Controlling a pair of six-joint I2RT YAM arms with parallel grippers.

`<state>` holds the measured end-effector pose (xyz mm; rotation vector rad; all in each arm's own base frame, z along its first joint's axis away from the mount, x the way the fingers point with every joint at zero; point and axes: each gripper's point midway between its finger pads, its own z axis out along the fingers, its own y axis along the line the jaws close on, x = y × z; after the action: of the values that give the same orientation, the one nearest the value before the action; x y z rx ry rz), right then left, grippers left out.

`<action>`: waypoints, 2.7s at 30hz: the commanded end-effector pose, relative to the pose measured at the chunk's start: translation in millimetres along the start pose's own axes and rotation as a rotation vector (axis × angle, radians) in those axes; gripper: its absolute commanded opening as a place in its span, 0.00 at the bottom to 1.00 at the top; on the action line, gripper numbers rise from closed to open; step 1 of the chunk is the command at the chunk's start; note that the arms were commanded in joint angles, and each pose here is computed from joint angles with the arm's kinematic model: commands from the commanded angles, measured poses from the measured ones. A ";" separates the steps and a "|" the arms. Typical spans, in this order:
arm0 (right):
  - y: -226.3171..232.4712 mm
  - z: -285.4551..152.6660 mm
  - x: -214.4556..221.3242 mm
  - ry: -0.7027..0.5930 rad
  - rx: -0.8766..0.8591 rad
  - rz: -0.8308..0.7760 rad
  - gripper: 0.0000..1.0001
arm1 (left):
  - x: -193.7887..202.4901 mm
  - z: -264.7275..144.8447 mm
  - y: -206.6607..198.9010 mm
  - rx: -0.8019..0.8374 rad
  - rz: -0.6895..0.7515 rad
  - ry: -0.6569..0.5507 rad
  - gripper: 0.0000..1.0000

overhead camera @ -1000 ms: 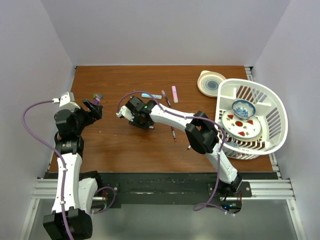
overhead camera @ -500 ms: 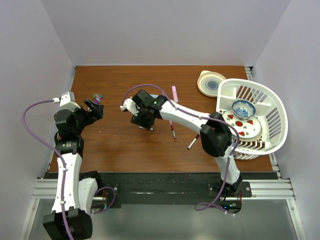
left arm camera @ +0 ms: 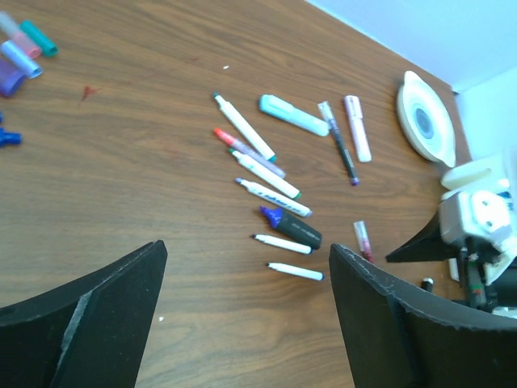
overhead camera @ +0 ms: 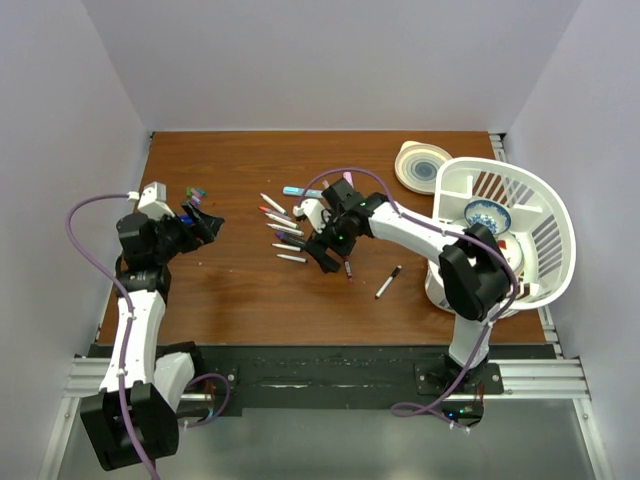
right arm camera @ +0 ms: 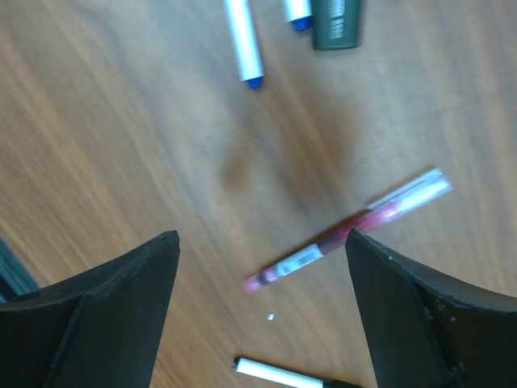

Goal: Open the pen caps

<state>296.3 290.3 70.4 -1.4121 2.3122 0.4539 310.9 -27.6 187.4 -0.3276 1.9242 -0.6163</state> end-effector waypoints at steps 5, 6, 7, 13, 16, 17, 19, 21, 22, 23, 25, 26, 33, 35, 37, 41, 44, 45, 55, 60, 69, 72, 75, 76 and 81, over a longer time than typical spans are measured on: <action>-47.1 -25.1 -9.2 -0.108 0.218 0.103 0.74 | 2.4 8.1 -21.9 0.155 0.013 0.021 0.78; -48.3 -24.3 -3.6 -0.102 0.235 0.132 0.74 | 3.1 8.4 -22.4 0.160 0.013 0.025 0.76; -52.1 -24.6 -5.0 -0.120 0.257 0.148 0.74 | 3.4 8.6 -22.3 0.162 0.012 0.028 0.76; -55.9 -2.2 20.2 -0.081 0.294 0.294 0.54 | 4.2 8.8 -23.9 0.173 0.013 0.029 0.75; -53.0 6.2 24.1 -0.056 0.268 0.321 0.38 | 4.6 8.8 -25.8 0.184 0.015 0.032 0.75; -53.3 9.5 24.3 -0.048 0.265 0.330 0.36 | 5.6 8.8 -26.1 0.186 0.015 0.035 0.75; -53.5 12.2 25.7 -0.041 0.260 0.338 0.35 | 5.7 9.1 -26.7 0.189 0.016 0.035 0.75; -52.3 16.6 28.4 -0.030 0.249 0.349 0.34 | 6.5 9.3 -27.3 0.193 0.017 0.037 0.75; -50.0 18.6 29.1 -0.027 0.236 0.352 0.35 | 6.0 9.2 -28.3 0.198 0.018 0.036 0.75; -50.2 22.6 32.6 -0.016 0.234 0.362 0.35 | 6.3 9.2 -29.5 0.206 0.017 0.038 0.75; -50.0 26.6 35.9 -0.004 0.229 0.370 0.35 | 6.5 9.4 -30.8 0.216 0.018 0.039 0.75; -49.4 28.4 35.9 -0.002 0.223 0.375 0.34 | 7.8 8.8 -33.0 0.229 0.018 0.044 0.75; -55.5 36.1 48.6 0.049 0.250 0.398 0.10 | 7.4 2.1 -53.9 0.347 0.035 0.031 0.75; -61.8 31.9 47.2 0.041 0.259 0.406 0.02 | 10.5 -0.1 -65.8 0.410 0.030 0.041 0.75; -65.5 22.2 42.2 0.010 0.245 0.424 0.00 | 16.5 -0.6 -73.9 0.463 0.026 0.052 0.76; -52.6 -7.4 17.9 -0.123 0.074 0.400 0.00 | 39.5 -2.1 -97.4 0.549 -0.075 0.125 0.78; -17.1 -41.8 -5.2 -0.277 -0.192 0.312 0.00 | 50.5 -4.1 -114.4 0.577 -0.172 0.114 0.80; -8.1 -50.2 -11.4 -0.322 -0.254 0.288 0.00 | 60.7 -4.8 -120.3 0.582 -0.200 0.127 0.81; 32.3 -81.7 -31.1 -0.475 -0.489 0.255 0.00 | 91.9 21.3 -167.8 0.438 -0.499 0.130 0.90; 33.1 -80.7 -31.9 -0.469 -0.469 0.264 0.00 | 110.5 45.6 -174.2 0.280 -0.531 0.182 0.91; 35.8 -71.7 -32.6 -0.435 -0.402 0.252 0.00 | 134.3 79.1 -191.5 0.130 -0.507 0.238 0.72; 29.8 -69.9 -31.9 -0.427 -0.341 0.251 0.00 | 145.2 84.5 -185.2 0.025 -0.471 0.265 0.54; 22.9 -67.9 -30.8 -0.420 -0.290 0.256 0.00 | 150.6 89.1 -181.0 -0.052 -0.438 0.272 0.43; 21.6 -67.4 -30.5 -0.419 -0.283 0.256 0.00 | 151.2 89.5 -182.3 -0.052 -0.421 0.269 0.42; 20.8 -64.8 -30.0 -0.406 -0.254 0.243 0.00 | 155.8 94.7 -187.9 -0.044 -0.388 0.289 0.35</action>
<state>274.5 291.0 129.4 -1.0137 2.1934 1.1025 314.3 -284.9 141.9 -0.7014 2.1654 -0.9905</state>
